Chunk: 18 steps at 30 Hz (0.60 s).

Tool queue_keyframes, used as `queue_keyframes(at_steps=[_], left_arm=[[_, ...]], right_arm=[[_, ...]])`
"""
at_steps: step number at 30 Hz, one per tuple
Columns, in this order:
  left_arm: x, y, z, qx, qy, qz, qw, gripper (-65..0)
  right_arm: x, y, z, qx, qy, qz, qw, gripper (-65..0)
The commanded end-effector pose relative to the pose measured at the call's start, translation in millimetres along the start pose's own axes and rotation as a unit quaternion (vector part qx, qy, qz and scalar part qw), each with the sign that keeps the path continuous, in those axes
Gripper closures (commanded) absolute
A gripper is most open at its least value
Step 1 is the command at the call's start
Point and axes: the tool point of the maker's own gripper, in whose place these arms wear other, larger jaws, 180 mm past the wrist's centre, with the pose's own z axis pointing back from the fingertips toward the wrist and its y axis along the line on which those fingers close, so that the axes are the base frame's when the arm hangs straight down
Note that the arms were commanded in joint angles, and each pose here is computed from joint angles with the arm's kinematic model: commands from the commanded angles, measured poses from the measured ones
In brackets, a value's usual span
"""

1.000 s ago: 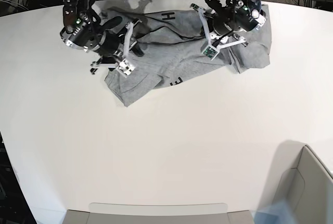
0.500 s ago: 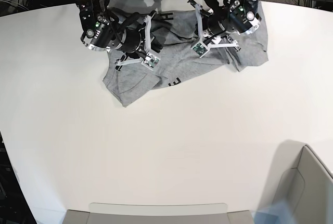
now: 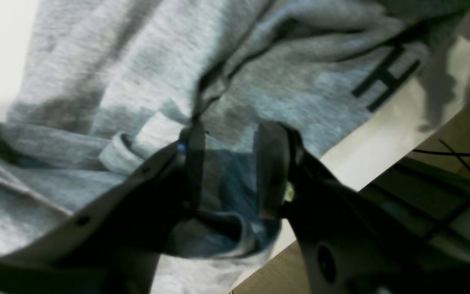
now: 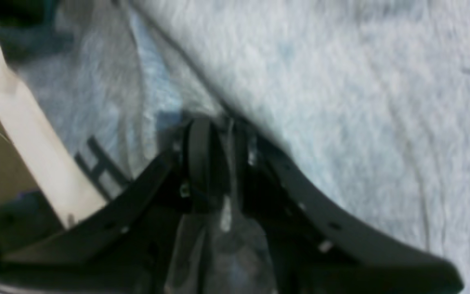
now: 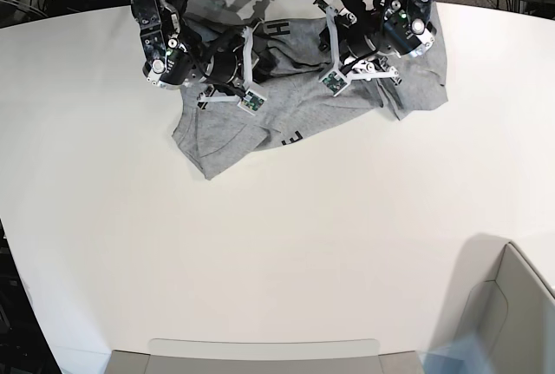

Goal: Fold the T-shirt properly
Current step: 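Lower the right gripper and grasp the shirt beside the left gripper, then release the left gripper and move it to the shirt's folded end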

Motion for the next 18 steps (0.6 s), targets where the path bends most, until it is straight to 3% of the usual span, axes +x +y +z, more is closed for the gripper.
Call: queue_keyframes(at_steps=[1,6,13,16,18], left_arm=[[5.0,4.3,4.0,0.004,-0.012,-0.007,1.0,-19.6],[6.4,8.3,5.9,0.009,-0.017,-0.011,1.0,-15.0],[26.0,14.7,8.6,0.017,-0.054,-0.015,0.998,0.0],[28.4,20.9,10.8,0.025,-0.063,-0.003,0.998,0.0],[37.6,37.0,15.7,0.045,-0.084,0.041,0.995,0.0]], right_arm=[[-0.6,-4.0,-2.7,-0.002,0.011,0.008,0.9999,-8.2],[4.0,-6.1,-14.6,0.009,0.014,-0.005,0.9998,-1.9],[7.0,-5.3,-17.2,0.012,0.013,-0.007,0.9998,-0.4],[6.1,-5.6,-17.2,0.012,0.014,-0.007,0.9998,-0.3],[5.1,-6.4,-16.8,0.011,0.015,-0.007,0.9998,-0.3]])
